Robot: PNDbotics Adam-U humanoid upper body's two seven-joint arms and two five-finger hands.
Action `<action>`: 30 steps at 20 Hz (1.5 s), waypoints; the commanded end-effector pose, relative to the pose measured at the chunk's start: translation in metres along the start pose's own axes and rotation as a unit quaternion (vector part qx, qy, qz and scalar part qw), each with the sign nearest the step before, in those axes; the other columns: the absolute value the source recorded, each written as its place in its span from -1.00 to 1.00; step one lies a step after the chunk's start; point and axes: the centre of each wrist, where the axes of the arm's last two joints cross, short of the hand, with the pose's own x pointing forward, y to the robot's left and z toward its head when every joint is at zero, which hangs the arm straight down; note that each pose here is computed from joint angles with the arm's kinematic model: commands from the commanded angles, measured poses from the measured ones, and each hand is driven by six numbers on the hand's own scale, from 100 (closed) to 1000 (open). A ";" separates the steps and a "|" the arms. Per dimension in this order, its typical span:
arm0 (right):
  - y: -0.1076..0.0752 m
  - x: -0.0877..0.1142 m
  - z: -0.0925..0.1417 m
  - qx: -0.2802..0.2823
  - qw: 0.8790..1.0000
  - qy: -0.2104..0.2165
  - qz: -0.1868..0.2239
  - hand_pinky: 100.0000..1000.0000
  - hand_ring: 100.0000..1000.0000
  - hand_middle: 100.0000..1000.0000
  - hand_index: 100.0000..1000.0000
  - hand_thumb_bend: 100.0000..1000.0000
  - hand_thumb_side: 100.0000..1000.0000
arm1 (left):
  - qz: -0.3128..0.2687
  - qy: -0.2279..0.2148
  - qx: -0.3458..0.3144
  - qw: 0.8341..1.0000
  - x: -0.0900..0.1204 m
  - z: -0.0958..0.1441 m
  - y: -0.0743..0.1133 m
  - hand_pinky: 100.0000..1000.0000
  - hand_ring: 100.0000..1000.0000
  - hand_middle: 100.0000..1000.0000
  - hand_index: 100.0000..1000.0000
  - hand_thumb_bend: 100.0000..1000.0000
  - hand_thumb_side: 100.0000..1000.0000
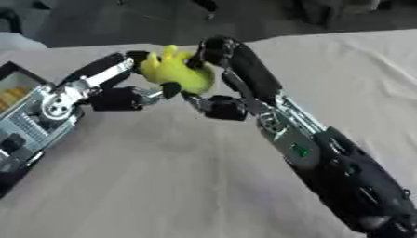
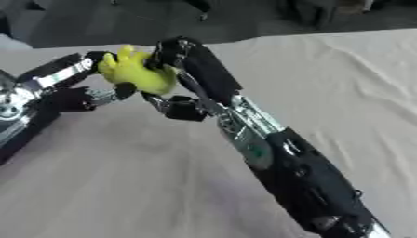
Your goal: Pick up the objects with one hand, pass them to the other hand, and then place them into the box on the other side of the table.
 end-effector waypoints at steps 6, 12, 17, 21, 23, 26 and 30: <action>-0.006 0.007 -0.014 -0.014 0.999 -0.030 -0.010 0.34 0.04 -0.28 0.00 -0.75 -1.00 | 0.002 -0.021 0.001 1.000 0.011 -0.008 0.005 0.87 0.59 0.66 0.70 -0.32 0.56; -0.006 0.008 -0.015 -0.015 0.999 -0.034 -0.017 0.33 0.04 -0.29 0.00 -0.75 -1.00 | 0.026 -0.005 0.013 1.000 0.006 -0.015 -0.001 0.77 0.46 0.46 0.52 -1.00 0.52; -0.006 0.008 -0.014 -0.016 0.999 -0.033 -0.021 0.32 0.04 -0.28 0.00 -0.74 -1.00 | 0.046 0.006 0.024 0.999 0.005 -0.018 -0.003 0.65 0.20 0.14 0.14 -1.00 -0.33; -0.006 0.007 -0.013 -0.015 0.999 -0.028 -0.019 0.35 0.11 -0.18 0.11 -0.74 -1.00 | 0.060 0.008 0.020 0.998 0.006 -0.018 -0.005 0.55 0.03 -0.06 -0.21 -1.00 -0.53; -0.006 0.004 -0.010 -0.001 1.000 -0.015 -0.005 0.43 0.30 0.08 0.36 -0.88 -1.00 | 0.065 0.007 0.023 0.998 0.005 -0.018 -0.005 0.53 -0.02 -0.12 -0.32 -1.00 -0.53; -0.003 0.000 -0.007 0.040 0.999 0.014 0.031 0.61 0.62 0.51 0.66 -0.18 -1.00 | 0.069 0.014 0.025 0.997 0.002 -0.017 -0.006 0.52 -0.05 -0.16 -0.42 -1.00 -0.55; -0.005 -0.001 -0.006 0.073 0.993 0.046 0.085 0.69 0.76 0.68 0.83 0.13 -1.00 | 0.071 0.025 0.029 0.997 -0.002 -0.015 -0.006 0.50 -0.08 -0.21 -0.46 -1.00 -0.57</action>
